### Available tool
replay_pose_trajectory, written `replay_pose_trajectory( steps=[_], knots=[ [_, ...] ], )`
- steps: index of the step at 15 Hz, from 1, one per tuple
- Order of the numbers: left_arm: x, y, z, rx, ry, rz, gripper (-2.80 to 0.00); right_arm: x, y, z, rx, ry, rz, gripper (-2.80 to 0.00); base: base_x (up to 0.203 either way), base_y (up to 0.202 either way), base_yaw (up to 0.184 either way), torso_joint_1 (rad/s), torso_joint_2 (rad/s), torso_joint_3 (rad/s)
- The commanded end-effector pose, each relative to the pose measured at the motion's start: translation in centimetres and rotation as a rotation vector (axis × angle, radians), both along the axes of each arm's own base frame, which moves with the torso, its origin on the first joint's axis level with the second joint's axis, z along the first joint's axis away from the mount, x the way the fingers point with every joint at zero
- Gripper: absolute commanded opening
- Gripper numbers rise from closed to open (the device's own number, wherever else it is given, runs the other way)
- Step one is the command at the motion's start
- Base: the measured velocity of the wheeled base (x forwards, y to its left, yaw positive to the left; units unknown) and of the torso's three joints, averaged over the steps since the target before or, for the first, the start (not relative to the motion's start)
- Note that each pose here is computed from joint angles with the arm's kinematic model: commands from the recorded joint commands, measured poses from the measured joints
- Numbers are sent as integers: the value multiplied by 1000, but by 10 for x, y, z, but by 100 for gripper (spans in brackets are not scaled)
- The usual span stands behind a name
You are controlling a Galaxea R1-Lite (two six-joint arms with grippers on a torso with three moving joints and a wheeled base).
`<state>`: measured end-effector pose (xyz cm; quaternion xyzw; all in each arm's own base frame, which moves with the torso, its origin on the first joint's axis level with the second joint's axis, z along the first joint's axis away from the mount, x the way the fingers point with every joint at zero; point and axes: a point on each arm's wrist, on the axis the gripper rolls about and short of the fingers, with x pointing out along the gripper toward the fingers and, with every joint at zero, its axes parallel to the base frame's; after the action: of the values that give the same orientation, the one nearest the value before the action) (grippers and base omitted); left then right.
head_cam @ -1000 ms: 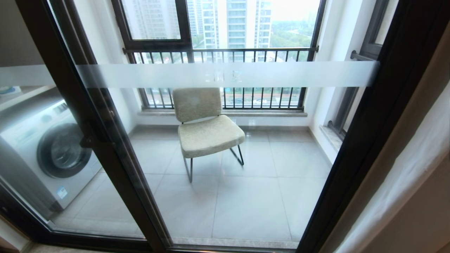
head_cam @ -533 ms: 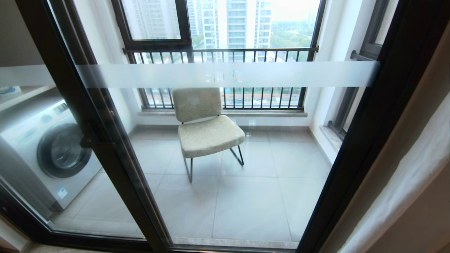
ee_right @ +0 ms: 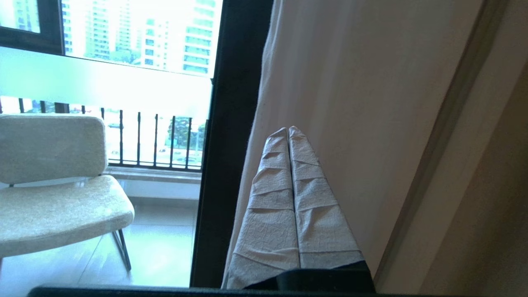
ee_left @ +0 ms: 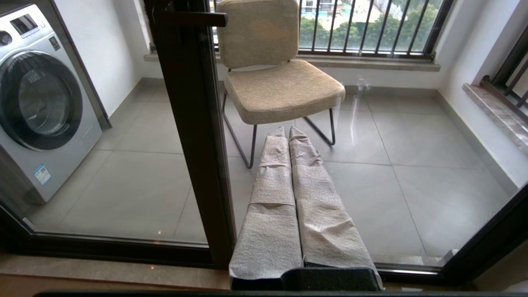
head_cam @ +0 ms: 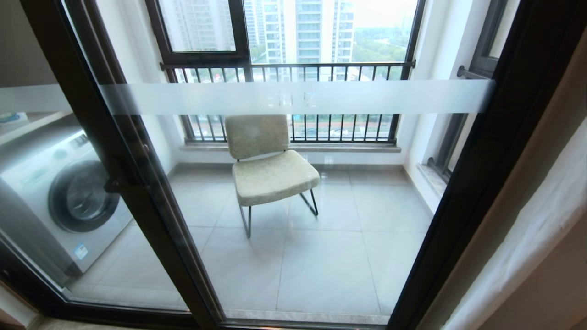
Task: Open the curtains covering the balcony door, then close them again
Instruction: Close the inner curtains on both sides
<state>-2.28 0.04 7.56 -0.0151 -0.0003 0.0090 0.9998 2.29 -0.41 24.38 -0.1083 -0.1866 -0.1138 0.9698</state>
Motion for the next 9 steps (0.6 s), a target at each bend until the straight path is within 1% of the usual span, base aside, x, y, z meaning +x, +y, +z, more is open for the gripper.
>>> replay_pose_trajectory(
  steps=[1,3,5,6,9],
  knots=[
    [0,0,0,0,-1,0,-280,8,2,1,-33,27,57,-280,0,0,0,0,0,0],
    [0,0,0,0,-1,0,-280,12,4,0,-74,48,94,-280,0,0,0,0,0,0],
    [0,0,0,0,-1,0,-280,15,6,-4,-84,71,129,-280,0,0,0,0,0,0],
    [0,0,0,0,-1,0,-280,16,7,-10,-87,91,141,-280,0,0,0,0,0,0],
    [0,0,0,-2,-1,0,-280,18,7,-40,-95,177,154,-280,0,0,0,0,0,0]
  ],
)
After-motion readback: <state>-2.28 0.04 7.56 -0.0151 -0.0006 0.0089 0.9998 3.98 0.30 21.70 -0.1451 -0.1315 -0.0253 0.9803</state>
